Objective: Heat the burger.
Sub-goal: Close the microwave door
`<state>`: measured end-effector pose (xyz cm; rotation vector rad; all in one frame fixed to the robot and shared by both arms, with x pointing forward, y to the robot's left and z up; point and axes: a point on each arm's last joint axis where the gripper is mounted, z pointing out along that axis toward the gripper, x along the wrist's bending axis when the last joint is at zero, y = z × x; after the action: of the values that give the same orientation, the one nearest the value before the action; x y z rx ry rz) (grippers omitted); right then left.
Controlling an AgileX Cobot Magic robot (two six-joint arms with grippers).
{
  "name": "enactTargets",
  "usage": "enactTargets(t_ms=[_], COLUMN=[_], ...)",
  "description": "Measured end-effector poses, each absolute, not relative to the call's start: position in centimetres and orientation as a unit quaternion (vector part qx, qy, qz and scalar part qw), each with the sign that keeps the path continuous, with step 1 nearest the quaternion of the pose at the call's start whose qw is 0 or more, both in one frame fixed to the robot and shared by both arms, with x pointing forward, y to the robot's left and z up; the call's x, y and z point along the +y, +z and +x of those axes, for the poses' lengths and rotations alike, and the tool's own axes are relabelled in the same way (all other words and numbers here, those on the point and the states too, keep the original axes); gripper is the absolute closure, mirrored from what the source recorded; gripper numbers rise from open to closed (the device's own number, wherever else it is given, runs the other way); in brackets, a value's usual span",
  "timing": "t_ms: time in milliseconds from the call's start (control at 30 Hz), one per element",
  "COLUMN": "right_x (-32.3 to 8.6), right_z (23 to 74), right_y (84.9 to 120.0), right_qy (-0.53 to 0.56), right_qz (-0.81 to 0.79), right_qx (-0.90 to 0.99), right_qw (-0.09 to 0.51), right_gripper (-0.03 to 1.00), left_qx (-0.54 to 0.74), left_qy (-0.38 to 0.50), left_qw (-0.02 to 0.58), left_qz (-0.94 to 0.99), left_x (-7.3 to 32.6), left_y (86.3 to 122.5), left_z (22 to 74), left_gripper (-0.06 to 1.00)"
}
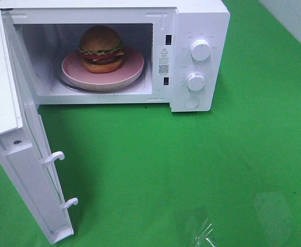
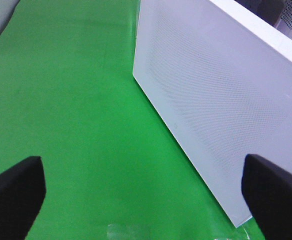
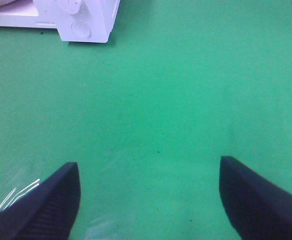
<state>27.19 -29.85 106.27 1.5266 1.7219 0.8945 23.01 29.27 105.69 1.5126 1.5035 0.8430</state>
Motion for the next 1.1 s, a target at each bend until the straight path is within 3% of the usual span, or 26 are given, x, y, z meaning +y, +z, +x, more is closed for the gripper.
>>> enactTargets(t_ms=[400, 1100], right_x=[-30.2, -30.2], right_z=[23.8, 23.8], right_y=[105.8, 105.8], right_qy=[0.389, 0.388], right_qz=[0.58, 0.582], right_qx=[0.594, 0.591], right_qw=[0.399, 0.401], right_gripper=[0.2, 0.2], left_qx=[0.597, 0.597], left_qy=[0.335, 0.335], left_qw=[0.412, 0.412], left_qz=[0.601, 0.601], left_x=[29.3, 29.3], left_y=[105.7, 105.7], left_z=[23.0, 23.0], left_gripper=[-0.05, -0.05])
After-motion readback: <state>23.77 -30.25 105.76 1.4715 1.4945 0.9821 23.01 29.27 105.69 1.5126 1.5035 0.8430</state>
